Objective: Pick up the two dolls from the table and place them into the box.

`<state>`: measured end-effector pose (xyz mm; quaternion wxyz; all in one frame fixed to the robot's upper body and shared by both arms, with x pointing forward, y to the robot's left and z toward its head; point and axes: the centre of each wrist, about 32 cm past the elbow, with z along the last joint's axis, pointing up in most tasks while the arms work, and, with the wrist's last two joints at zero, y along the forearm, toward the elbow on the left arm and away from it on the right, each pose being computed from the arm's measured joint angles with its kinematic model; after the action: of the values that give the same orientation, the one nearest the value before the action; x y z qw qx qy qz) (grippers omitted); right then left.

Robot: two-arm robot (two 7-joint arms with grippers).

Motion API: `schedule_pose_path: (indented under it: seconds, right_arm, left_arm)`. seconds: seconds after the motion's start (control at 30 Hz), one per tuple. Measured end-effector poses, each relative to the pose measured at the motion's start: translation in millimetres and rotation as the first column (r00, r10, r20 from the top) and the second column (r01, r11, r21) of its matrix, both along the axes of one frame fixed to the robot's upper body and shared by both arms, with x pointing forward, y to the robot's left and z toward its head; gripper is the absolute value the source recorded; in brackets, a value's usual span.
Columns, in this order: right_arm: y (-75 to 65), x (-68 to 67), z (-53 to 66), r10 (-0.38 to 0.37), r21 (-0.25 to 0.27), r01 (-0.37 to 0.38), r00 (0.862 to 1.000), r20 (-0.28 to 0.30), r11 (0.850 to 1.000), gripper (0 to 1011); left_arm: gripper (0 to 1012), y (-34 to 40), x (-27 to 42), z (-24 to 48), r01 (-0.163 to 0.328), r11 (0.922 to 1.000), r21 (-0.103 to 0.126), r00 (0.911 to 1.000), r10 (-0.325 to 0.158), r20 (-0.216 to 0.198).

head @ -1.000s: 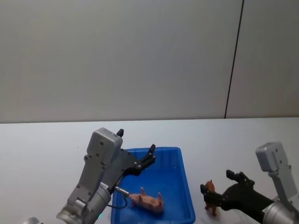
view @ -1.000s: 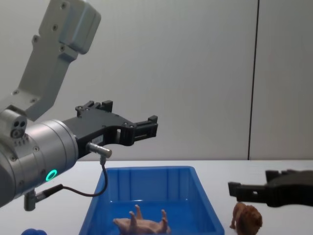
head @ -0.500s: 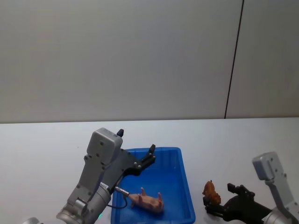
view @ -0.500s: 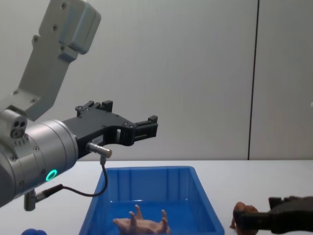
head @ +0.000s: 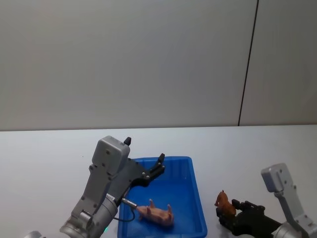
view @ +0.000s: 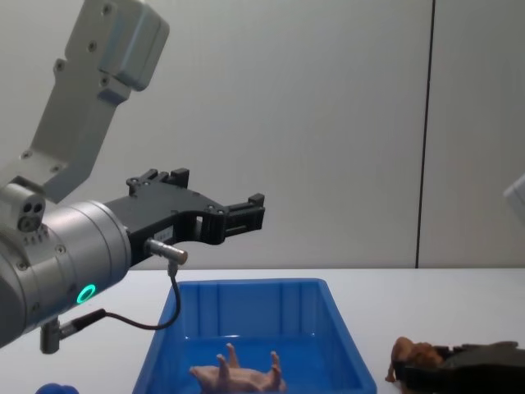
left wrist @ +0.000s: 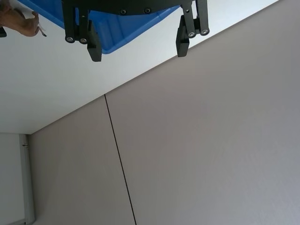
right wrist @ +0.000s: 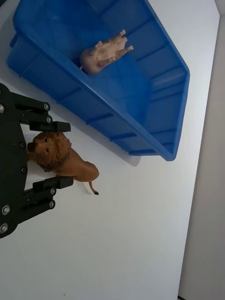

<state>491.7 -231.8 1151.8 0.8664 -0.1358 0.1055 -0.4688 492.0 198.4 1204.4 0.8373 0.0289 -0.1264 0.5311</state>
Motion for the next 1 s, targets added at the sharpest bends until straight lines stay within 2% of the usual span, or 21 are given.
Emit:
schedule_pose_path:
  seconds: [0.1,0.23,0.6,0.8,1.0]
  right_arm:
    - [0.9,0.8,-0.3,-0.004,0.002,0.004,1.000,0.009,1.000,486]
    - [1.5,0.9,0.1,-0.011,0.000,0.011,1.000,0.028,1.000,420]
    - [5.4,-1.8,13.2,-0.017,0.001,0.017,0.990,0.139,1.000,420]
    - [11.9,-2.3,32.5,0.016,0.023,-0.022,0.976,0.218,0.999,420]
    - [20.8,-0.5,46.1,0.063,0.048,-0.077,0.966,0.251,0.996,420]
  left_arm:
    - [1001,0.0,0.0,0.0,0.000,1.0000,0.000,1.0000,0.000,0.000]
    - [1001,0.0,0.0,0.0,0.000,1.0000,0.000,1.0000,0.000,0.000]
    - [1001,0.0,0.0,0.0,0.000,1.0000,0.000,1.0000,0.000,0.000]
    - [1002,0.0,0.0,0.0,0.000,1.0000,0.000,1.0000,0.000,0.000]
    - [1001,0.0,0.0,0.0,0.000,1.0000,0.000,1.0000,0.000,0.000]
